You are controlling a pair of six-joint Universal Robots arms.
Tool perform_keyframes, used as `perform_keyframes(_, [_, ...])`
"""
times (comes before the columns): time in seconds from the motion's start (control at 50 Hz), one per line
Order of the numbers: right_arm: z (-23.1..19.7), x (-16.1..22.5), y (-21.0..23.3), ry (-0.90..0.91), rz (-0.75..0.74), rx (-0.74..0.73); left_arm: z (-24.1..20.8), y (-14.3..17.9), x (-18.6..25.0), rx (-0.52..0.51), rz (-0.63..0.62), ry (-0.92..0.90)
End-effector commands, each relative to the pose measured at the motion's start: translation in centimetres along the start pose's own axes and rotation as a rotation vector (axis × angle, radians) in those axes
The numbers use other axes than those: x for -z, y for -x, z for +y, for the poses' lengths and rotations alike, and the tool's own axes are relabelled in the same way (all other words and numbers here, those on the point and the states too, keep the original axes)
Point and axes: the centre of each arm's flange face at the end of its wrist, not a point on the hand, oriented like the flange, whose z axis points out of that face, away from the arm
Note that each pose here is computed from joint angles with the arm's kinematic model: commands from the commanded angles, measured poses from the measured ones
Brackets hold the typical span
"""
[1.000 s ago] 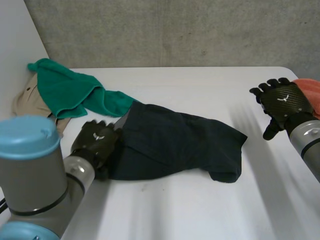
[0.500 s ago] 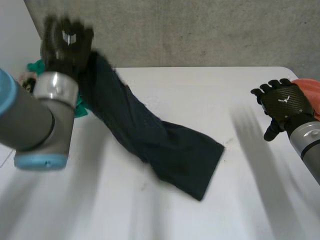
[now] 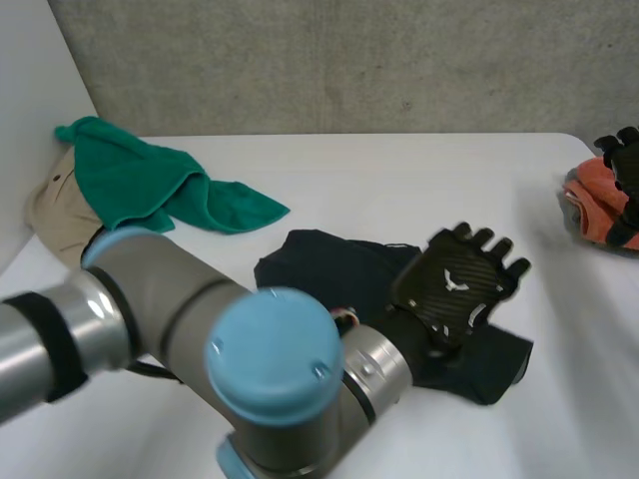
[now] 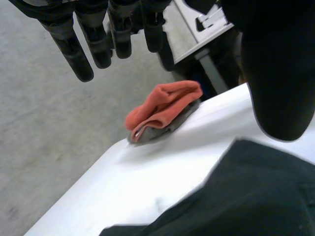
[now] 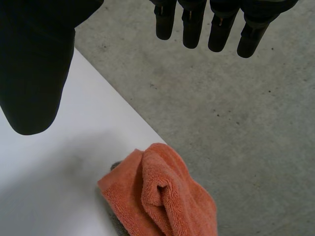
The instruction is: Fold the laundry.
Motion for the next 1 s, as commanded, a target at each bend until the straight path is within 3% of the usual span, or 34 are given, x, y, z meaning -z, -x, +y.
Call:
perform_keyframes(0.02, [-1.5,1.3,2.8,0.023,-0.123,-0.020,-4.4,11.3,1.8,-0.031,-0.267,-0.047])
perform_keyframes(0.16, [-4.9,4.7,6.0,0.164,-0.345,-0.220,-2.3,18.0,3.7,-0.016,-0.406,0.079])
perform_keyframes(0.28, [-1.8,5.1,9.0,0.434,-0.477,-0.312,4.9,20.9,4.8,0.099,-0.429,0.359])
perform_keyframes(0.38, [-0.6,4.9,11.7,0.448,-0.525,-0.291,9.8,21.4,4.9,0.188,-0.391,0.507])
perform_keyframes(0.46, [0.8,4.2,13.6,0.431,-0.541,-0.279,12.5,20.3,4.2,0.250,-0.292,0.548])
perform_keyframes(0.66, [2.2,2.8,16.2,0.344,-0.567,-0.175,11.9,19.4,3.9,0.262,-0.242,0.548])
perform_keyframes(0.74, [-0.8,0.4,15.7,0.209,-0.486,-0.107,9.8,20.3,2.4,0.200,-0.262,0.462])
perform_keyframes(0.8, [-3.7,-1.9,14.1,0.077,-0.363,-0.103,6.0,23.6,0.2,0.079,-0.395,0.293])
perform_keyframes(0.82, [-6.4,-3.4,12.7,-0.051,-0.270,-0.112,3.6,25.3,-0.8,0.013,-0.481,0.185])
perform_keyframes(0.88, [-10.6,-4.7,10.5,-0.254,-0.151,-0.124,-0.7,26.9,-2.2,-0.080,-0.585,-0.026])
perform_keyframes(0.9, [-13.9,-5.0,8.7,-0.421,-0.059,-0.126,-4.2,27.5,-2.7,-0.138,-0.639,-0.189])
perform_keyframes(1.0, [-20.4,-4.1,4.1,-0.789,0.187,-0.127,-13.0,29.1,-1.1,-0.267,-0.759,-0.566])
